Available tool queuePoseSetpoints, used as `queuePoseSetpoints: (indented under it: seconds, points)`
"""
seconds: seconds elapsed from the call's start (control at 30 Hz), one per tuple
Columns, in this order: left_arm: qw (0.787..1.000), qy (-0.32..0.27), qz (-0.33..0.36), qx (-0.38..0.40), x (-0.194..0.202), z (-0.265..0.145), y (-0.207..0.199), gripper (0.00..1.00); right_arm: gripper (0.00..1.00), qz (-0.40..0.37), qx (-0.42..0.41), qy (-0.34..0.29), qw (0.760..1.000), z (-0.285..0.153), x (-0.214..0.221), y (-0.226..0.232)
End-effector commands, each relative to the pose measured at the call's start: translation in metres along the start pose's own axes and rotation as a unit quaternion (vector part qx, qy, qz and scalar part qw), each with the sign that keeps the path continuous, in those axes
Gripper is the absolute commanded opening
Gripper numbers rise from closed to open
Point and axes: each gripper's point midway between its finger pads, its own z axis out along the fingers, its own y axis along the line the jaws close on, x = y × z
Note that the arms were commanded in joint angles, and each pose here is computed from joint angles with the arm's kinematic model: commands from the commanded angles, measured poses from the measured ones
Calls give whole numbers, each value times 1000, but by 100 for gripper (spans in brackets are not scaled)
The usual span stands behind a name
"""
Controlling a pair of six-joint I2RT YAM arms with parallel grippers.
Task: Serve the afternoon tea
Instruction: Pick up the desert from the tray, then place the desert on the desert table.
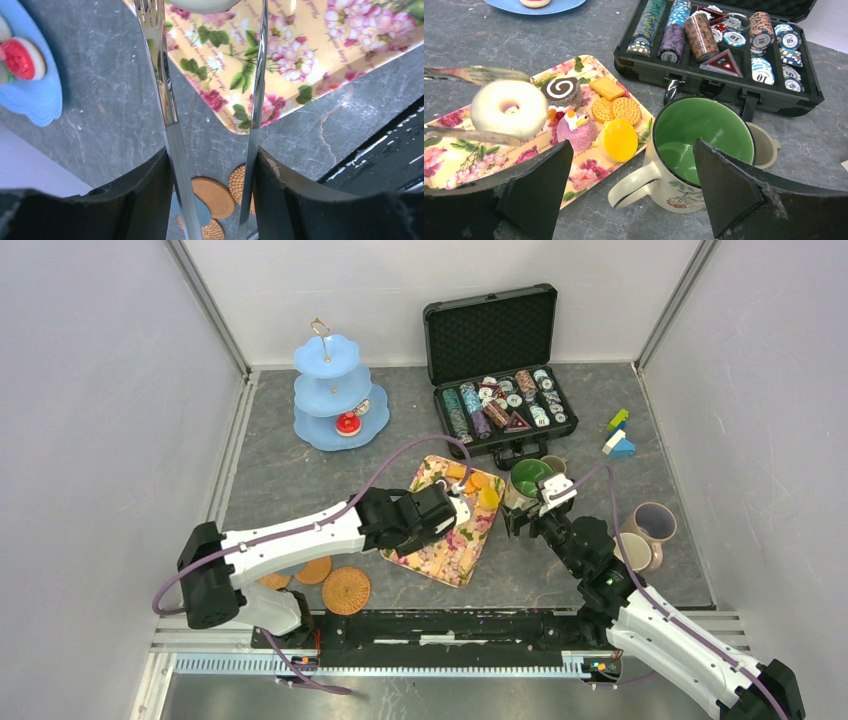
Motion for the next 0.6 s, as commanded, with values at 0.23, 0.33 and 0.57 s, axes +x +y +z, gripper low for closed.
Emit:
queuePoseSetpoints:
  seconds: [0.23, 0.33, 0.57]
  points:
    - [974, -18, -210, -81, 18, -10, 66, 35, 98, 14, 13, -22, 1000, 0, -10, -3]
    - [956, -10, -281, -86, 31, -8, 86, 35, 98, 13, 9, -19, 1000, 1, -9, -2]
    - [917, 41, -380, -110, 71, 10, 119, 37, 98, 13, 11, -22, 1000, 0, -10, -3]
